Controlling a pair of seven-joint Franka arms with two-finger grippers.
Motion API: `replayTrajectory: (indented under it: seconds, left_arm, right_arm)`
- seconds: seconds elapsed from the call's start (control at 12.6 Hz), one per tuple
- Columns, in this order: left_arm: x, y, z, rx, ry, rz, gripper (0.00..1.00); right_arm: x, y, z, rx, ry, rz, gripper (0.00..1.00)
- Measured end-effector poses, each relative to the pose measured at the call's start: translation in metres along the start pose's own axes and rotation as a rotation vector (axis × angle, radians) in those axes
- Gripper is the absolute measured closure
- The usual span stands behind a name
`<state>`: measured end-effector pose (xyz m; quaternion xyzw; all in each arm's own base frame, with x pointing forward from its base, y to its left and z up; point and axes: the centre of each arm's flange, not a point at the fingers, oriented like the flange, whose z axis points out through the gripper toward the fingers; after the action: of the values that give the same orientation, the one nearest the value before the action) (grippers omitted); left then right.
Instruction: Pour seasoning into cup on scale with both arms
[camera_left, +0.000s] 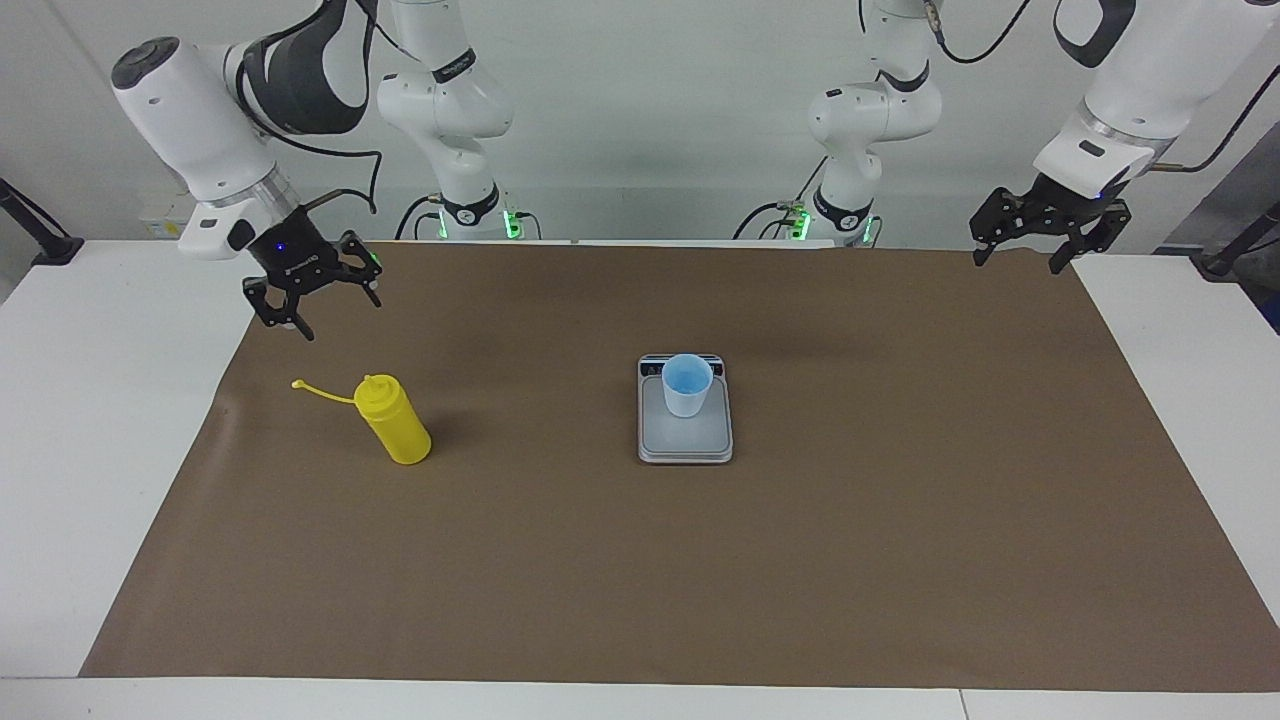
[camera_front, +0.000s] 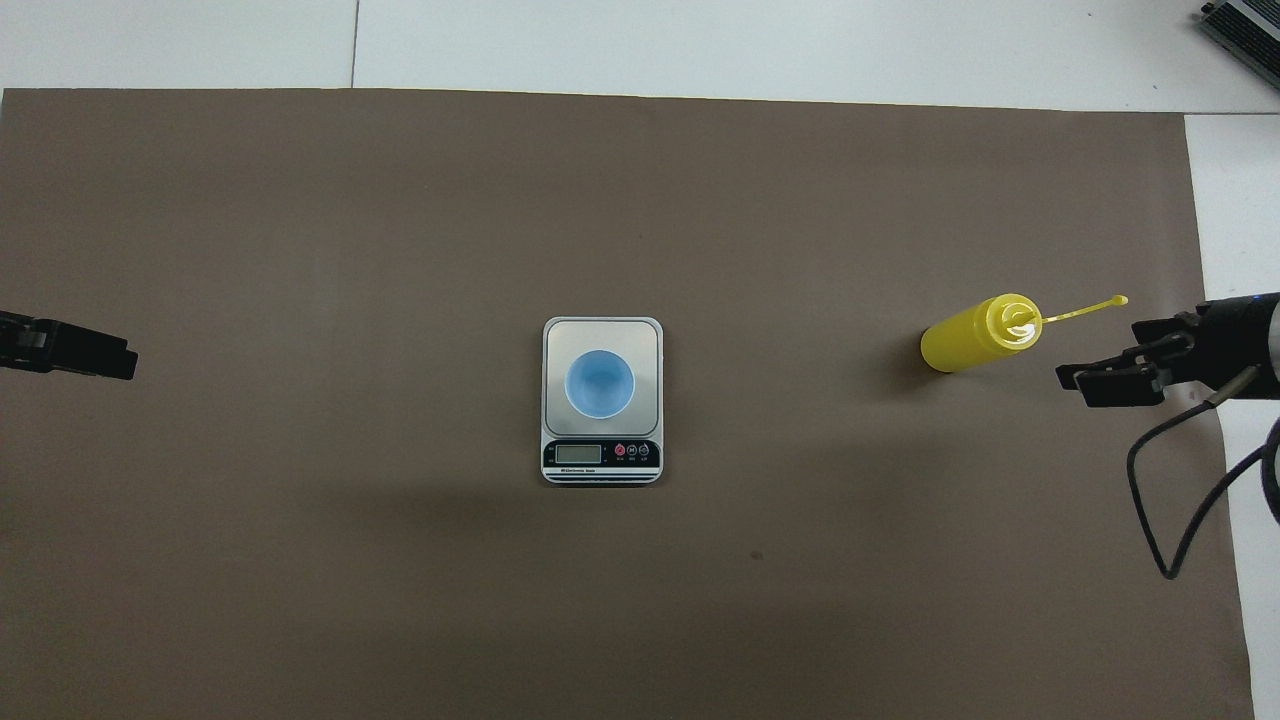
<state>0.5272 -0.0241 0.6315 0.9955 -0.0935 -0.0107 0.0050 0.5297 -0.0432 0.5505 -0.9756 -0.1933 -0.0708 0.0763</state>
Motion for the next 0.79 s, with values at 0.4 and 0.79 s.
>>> replayTrajectory:
  seconds: [0.4, 0.79]
  left_arm:
    - [0.000, 0.000, 0.000, 0.000, 0.000, 0.000, 0.00]
    - [0.000, 0.000, 0.000, 0.000, 0.000, 0.000, 0.00]
  right_arm:
    - [0.032, -0.037, -0.038, -0.074, -0.037, 0.283, 0.00]
    - [0.047, -0.064, -0.066, -0.200, -0.058, 0.370, 0.00]
